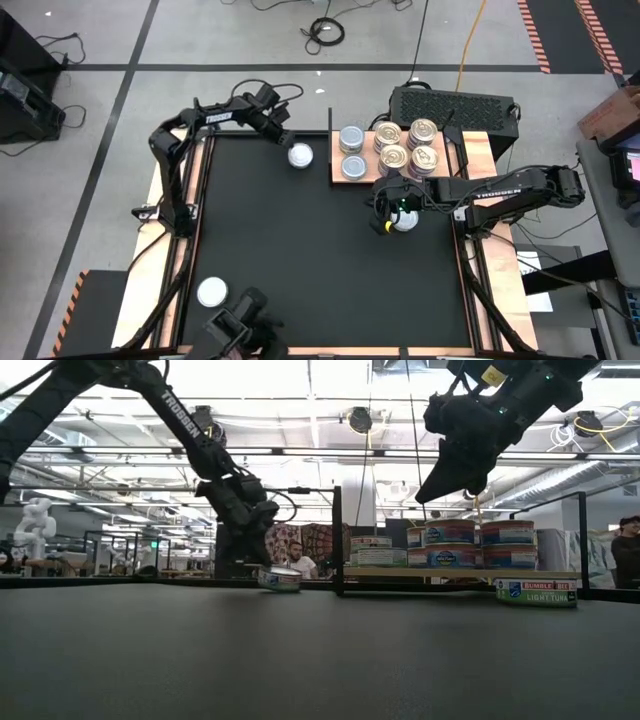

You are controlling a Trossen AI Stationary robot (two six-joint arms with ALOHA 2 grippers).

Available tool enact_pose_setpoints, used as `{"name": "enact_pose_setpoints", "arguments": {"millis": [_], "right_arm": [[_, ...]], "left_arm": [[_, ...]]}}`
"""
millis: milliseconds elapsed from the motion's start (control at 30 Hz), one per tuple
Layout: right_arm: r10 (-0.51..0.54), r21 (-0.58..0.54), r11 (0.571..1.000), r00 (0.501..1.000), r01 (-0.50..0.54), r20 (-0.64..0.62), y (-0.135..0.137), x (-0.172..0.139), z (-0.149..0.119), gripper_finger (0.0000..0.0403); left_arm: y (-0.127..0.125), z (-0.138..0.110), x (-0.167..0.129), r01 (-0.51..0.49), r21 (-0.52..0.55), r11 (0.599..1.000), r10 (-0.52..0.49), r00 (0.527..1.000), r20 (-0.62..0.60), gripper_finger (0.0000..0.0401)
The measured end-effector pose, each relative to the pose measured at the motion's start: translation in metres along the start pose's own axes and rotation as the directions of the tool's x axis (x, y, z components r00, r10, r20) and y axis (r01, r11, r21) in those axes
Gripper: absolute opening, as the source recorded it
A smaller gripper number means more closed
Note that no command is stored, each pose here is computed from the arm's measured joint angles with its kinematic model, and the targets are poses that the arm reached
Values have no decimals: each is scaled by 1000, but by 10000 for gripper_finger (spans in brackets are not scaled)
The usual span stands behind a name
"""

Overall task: Stack canned seafood by type on shelf
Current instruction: Stack the green tuna can on top of the other green tuna can on the shelf

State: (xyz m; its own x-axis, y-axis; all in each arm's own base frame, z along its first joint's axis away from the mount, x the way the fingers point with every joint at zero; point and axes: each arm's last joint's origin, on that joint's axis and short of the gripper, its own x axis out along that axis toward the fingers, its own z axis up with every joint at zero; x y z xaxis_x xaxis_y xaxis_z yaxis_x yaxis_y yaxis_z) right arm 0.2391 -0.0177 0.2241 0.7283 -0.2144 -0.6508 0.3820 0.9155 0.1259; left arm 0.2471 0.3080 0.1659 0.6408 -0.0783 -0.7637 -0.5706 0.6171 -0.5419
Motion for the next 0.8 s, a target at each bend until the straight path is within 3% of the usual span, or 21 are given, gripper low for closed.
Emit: {"name": "enact_pose_setpoints", "arguments": {"millis": [167, 567, 800], "right_arm": [[0, -9, 1000, 1000, 0, 0, 0, 0, 0, 0], [0, -11, 1000, 1000, 0, 0, 0, 0, 0, 0], [-1, -17, 1000, 1000, 1, 1, 0, 0, 0, 0]], "left_arm": [[5, -2, -2, -67, 3, 998, 67, 998, -16, 12], [5, -4, -2, -54, 41, 998, 55, 998, -38, 126], [2, -4, -3, 54, 36, 998, -52, 998, -40, 139]]}}
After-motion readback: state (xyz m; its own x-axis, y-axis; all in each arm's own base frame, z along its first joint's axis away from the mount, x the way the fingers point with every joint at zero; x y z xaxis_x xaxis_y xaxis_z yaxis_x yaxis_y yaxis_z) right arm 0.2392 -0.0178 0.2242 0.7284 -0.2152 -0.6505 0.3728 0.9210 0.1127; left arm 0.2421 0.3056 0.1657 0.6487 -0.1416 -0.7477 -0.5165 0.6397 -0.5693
